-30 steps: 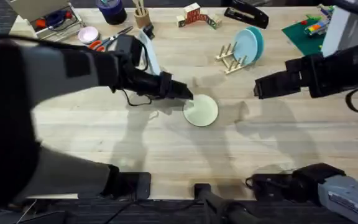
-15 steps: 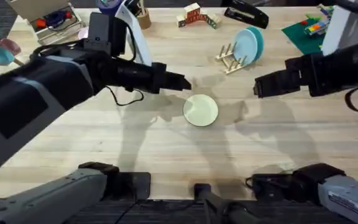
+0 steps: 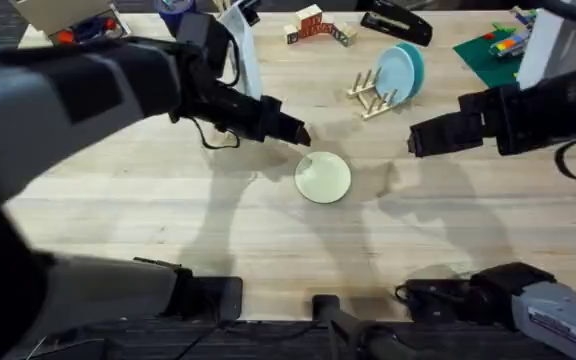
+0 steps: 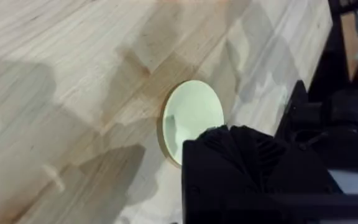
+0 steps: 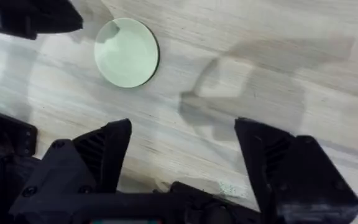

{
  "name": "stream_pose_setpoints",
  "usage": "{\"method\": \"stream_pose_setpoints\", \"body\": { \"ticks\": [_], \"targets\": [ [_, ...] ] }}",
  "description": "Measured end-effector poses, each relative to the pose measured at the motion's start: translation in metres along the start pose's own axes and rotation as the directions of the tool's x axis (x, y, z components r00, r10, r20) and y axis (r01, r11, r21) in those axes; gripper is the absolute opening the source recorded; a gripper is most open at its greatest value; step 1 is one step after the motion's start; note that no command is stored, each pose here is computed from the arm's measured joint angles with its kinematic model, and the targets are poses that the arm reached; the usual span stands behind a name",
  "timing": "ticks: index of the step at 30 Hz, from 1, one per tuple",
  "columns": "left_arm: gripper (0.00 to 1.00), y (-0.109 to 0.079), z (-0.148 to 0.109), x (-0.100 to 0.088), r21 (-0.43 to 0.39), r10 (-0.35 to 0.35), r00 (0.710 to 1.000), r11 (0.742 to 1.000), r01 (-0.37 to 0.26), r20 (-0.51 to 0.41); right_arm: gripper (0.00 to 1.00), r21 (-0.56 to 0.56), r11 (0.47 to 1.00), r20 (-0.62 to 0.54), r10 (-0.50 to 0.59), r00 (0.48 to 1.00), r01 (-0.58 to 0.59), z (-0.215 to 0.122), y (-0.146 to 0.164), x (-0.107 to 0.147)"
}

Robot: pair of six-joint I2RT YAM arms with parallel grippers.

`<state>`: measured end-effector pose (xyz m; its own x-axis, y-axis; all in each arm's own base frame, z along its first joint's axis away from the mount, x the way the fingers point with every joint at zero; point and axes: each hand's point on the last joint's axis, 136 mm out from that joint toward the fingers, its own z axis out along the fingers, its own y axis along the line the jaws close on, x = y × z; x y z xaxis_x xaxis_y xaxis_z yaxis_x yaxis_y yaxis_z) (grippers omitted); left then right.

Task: Pick up the plates from the table one by one and place each into a slot on the dish rack.

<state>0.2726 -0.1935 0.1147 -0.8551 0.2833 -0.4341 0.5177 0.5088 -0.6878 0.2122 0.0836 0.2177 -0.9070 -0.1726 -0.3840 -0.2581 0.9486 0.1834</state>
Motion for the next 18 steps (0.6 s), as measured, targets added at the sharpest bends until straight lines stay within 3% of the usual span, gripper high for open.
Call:
{"method": "stream_pose_setpoints", "body": {
  "ticks": [8, 18],
  "targets": [
    [0.038, 0.007, 0.020, 0.019, 0.067, 0.020, 0.996, 0.998, -0.015, -0.085, 0.995, 0.000, 1.000, 0.000, 0.000, 1.000, 0.000, 0.000, 0.000, 0.000],
    [0.038, 0.013, 0.038, 0.028, 0.094, 0.054, 0.990, 0.995, -0.042, -0.129, 0.996, 0.000, 1.000, 0.000, 0.000, 1.000, 0.000, 0.000, 0.000, 0.000]
  ]
}}
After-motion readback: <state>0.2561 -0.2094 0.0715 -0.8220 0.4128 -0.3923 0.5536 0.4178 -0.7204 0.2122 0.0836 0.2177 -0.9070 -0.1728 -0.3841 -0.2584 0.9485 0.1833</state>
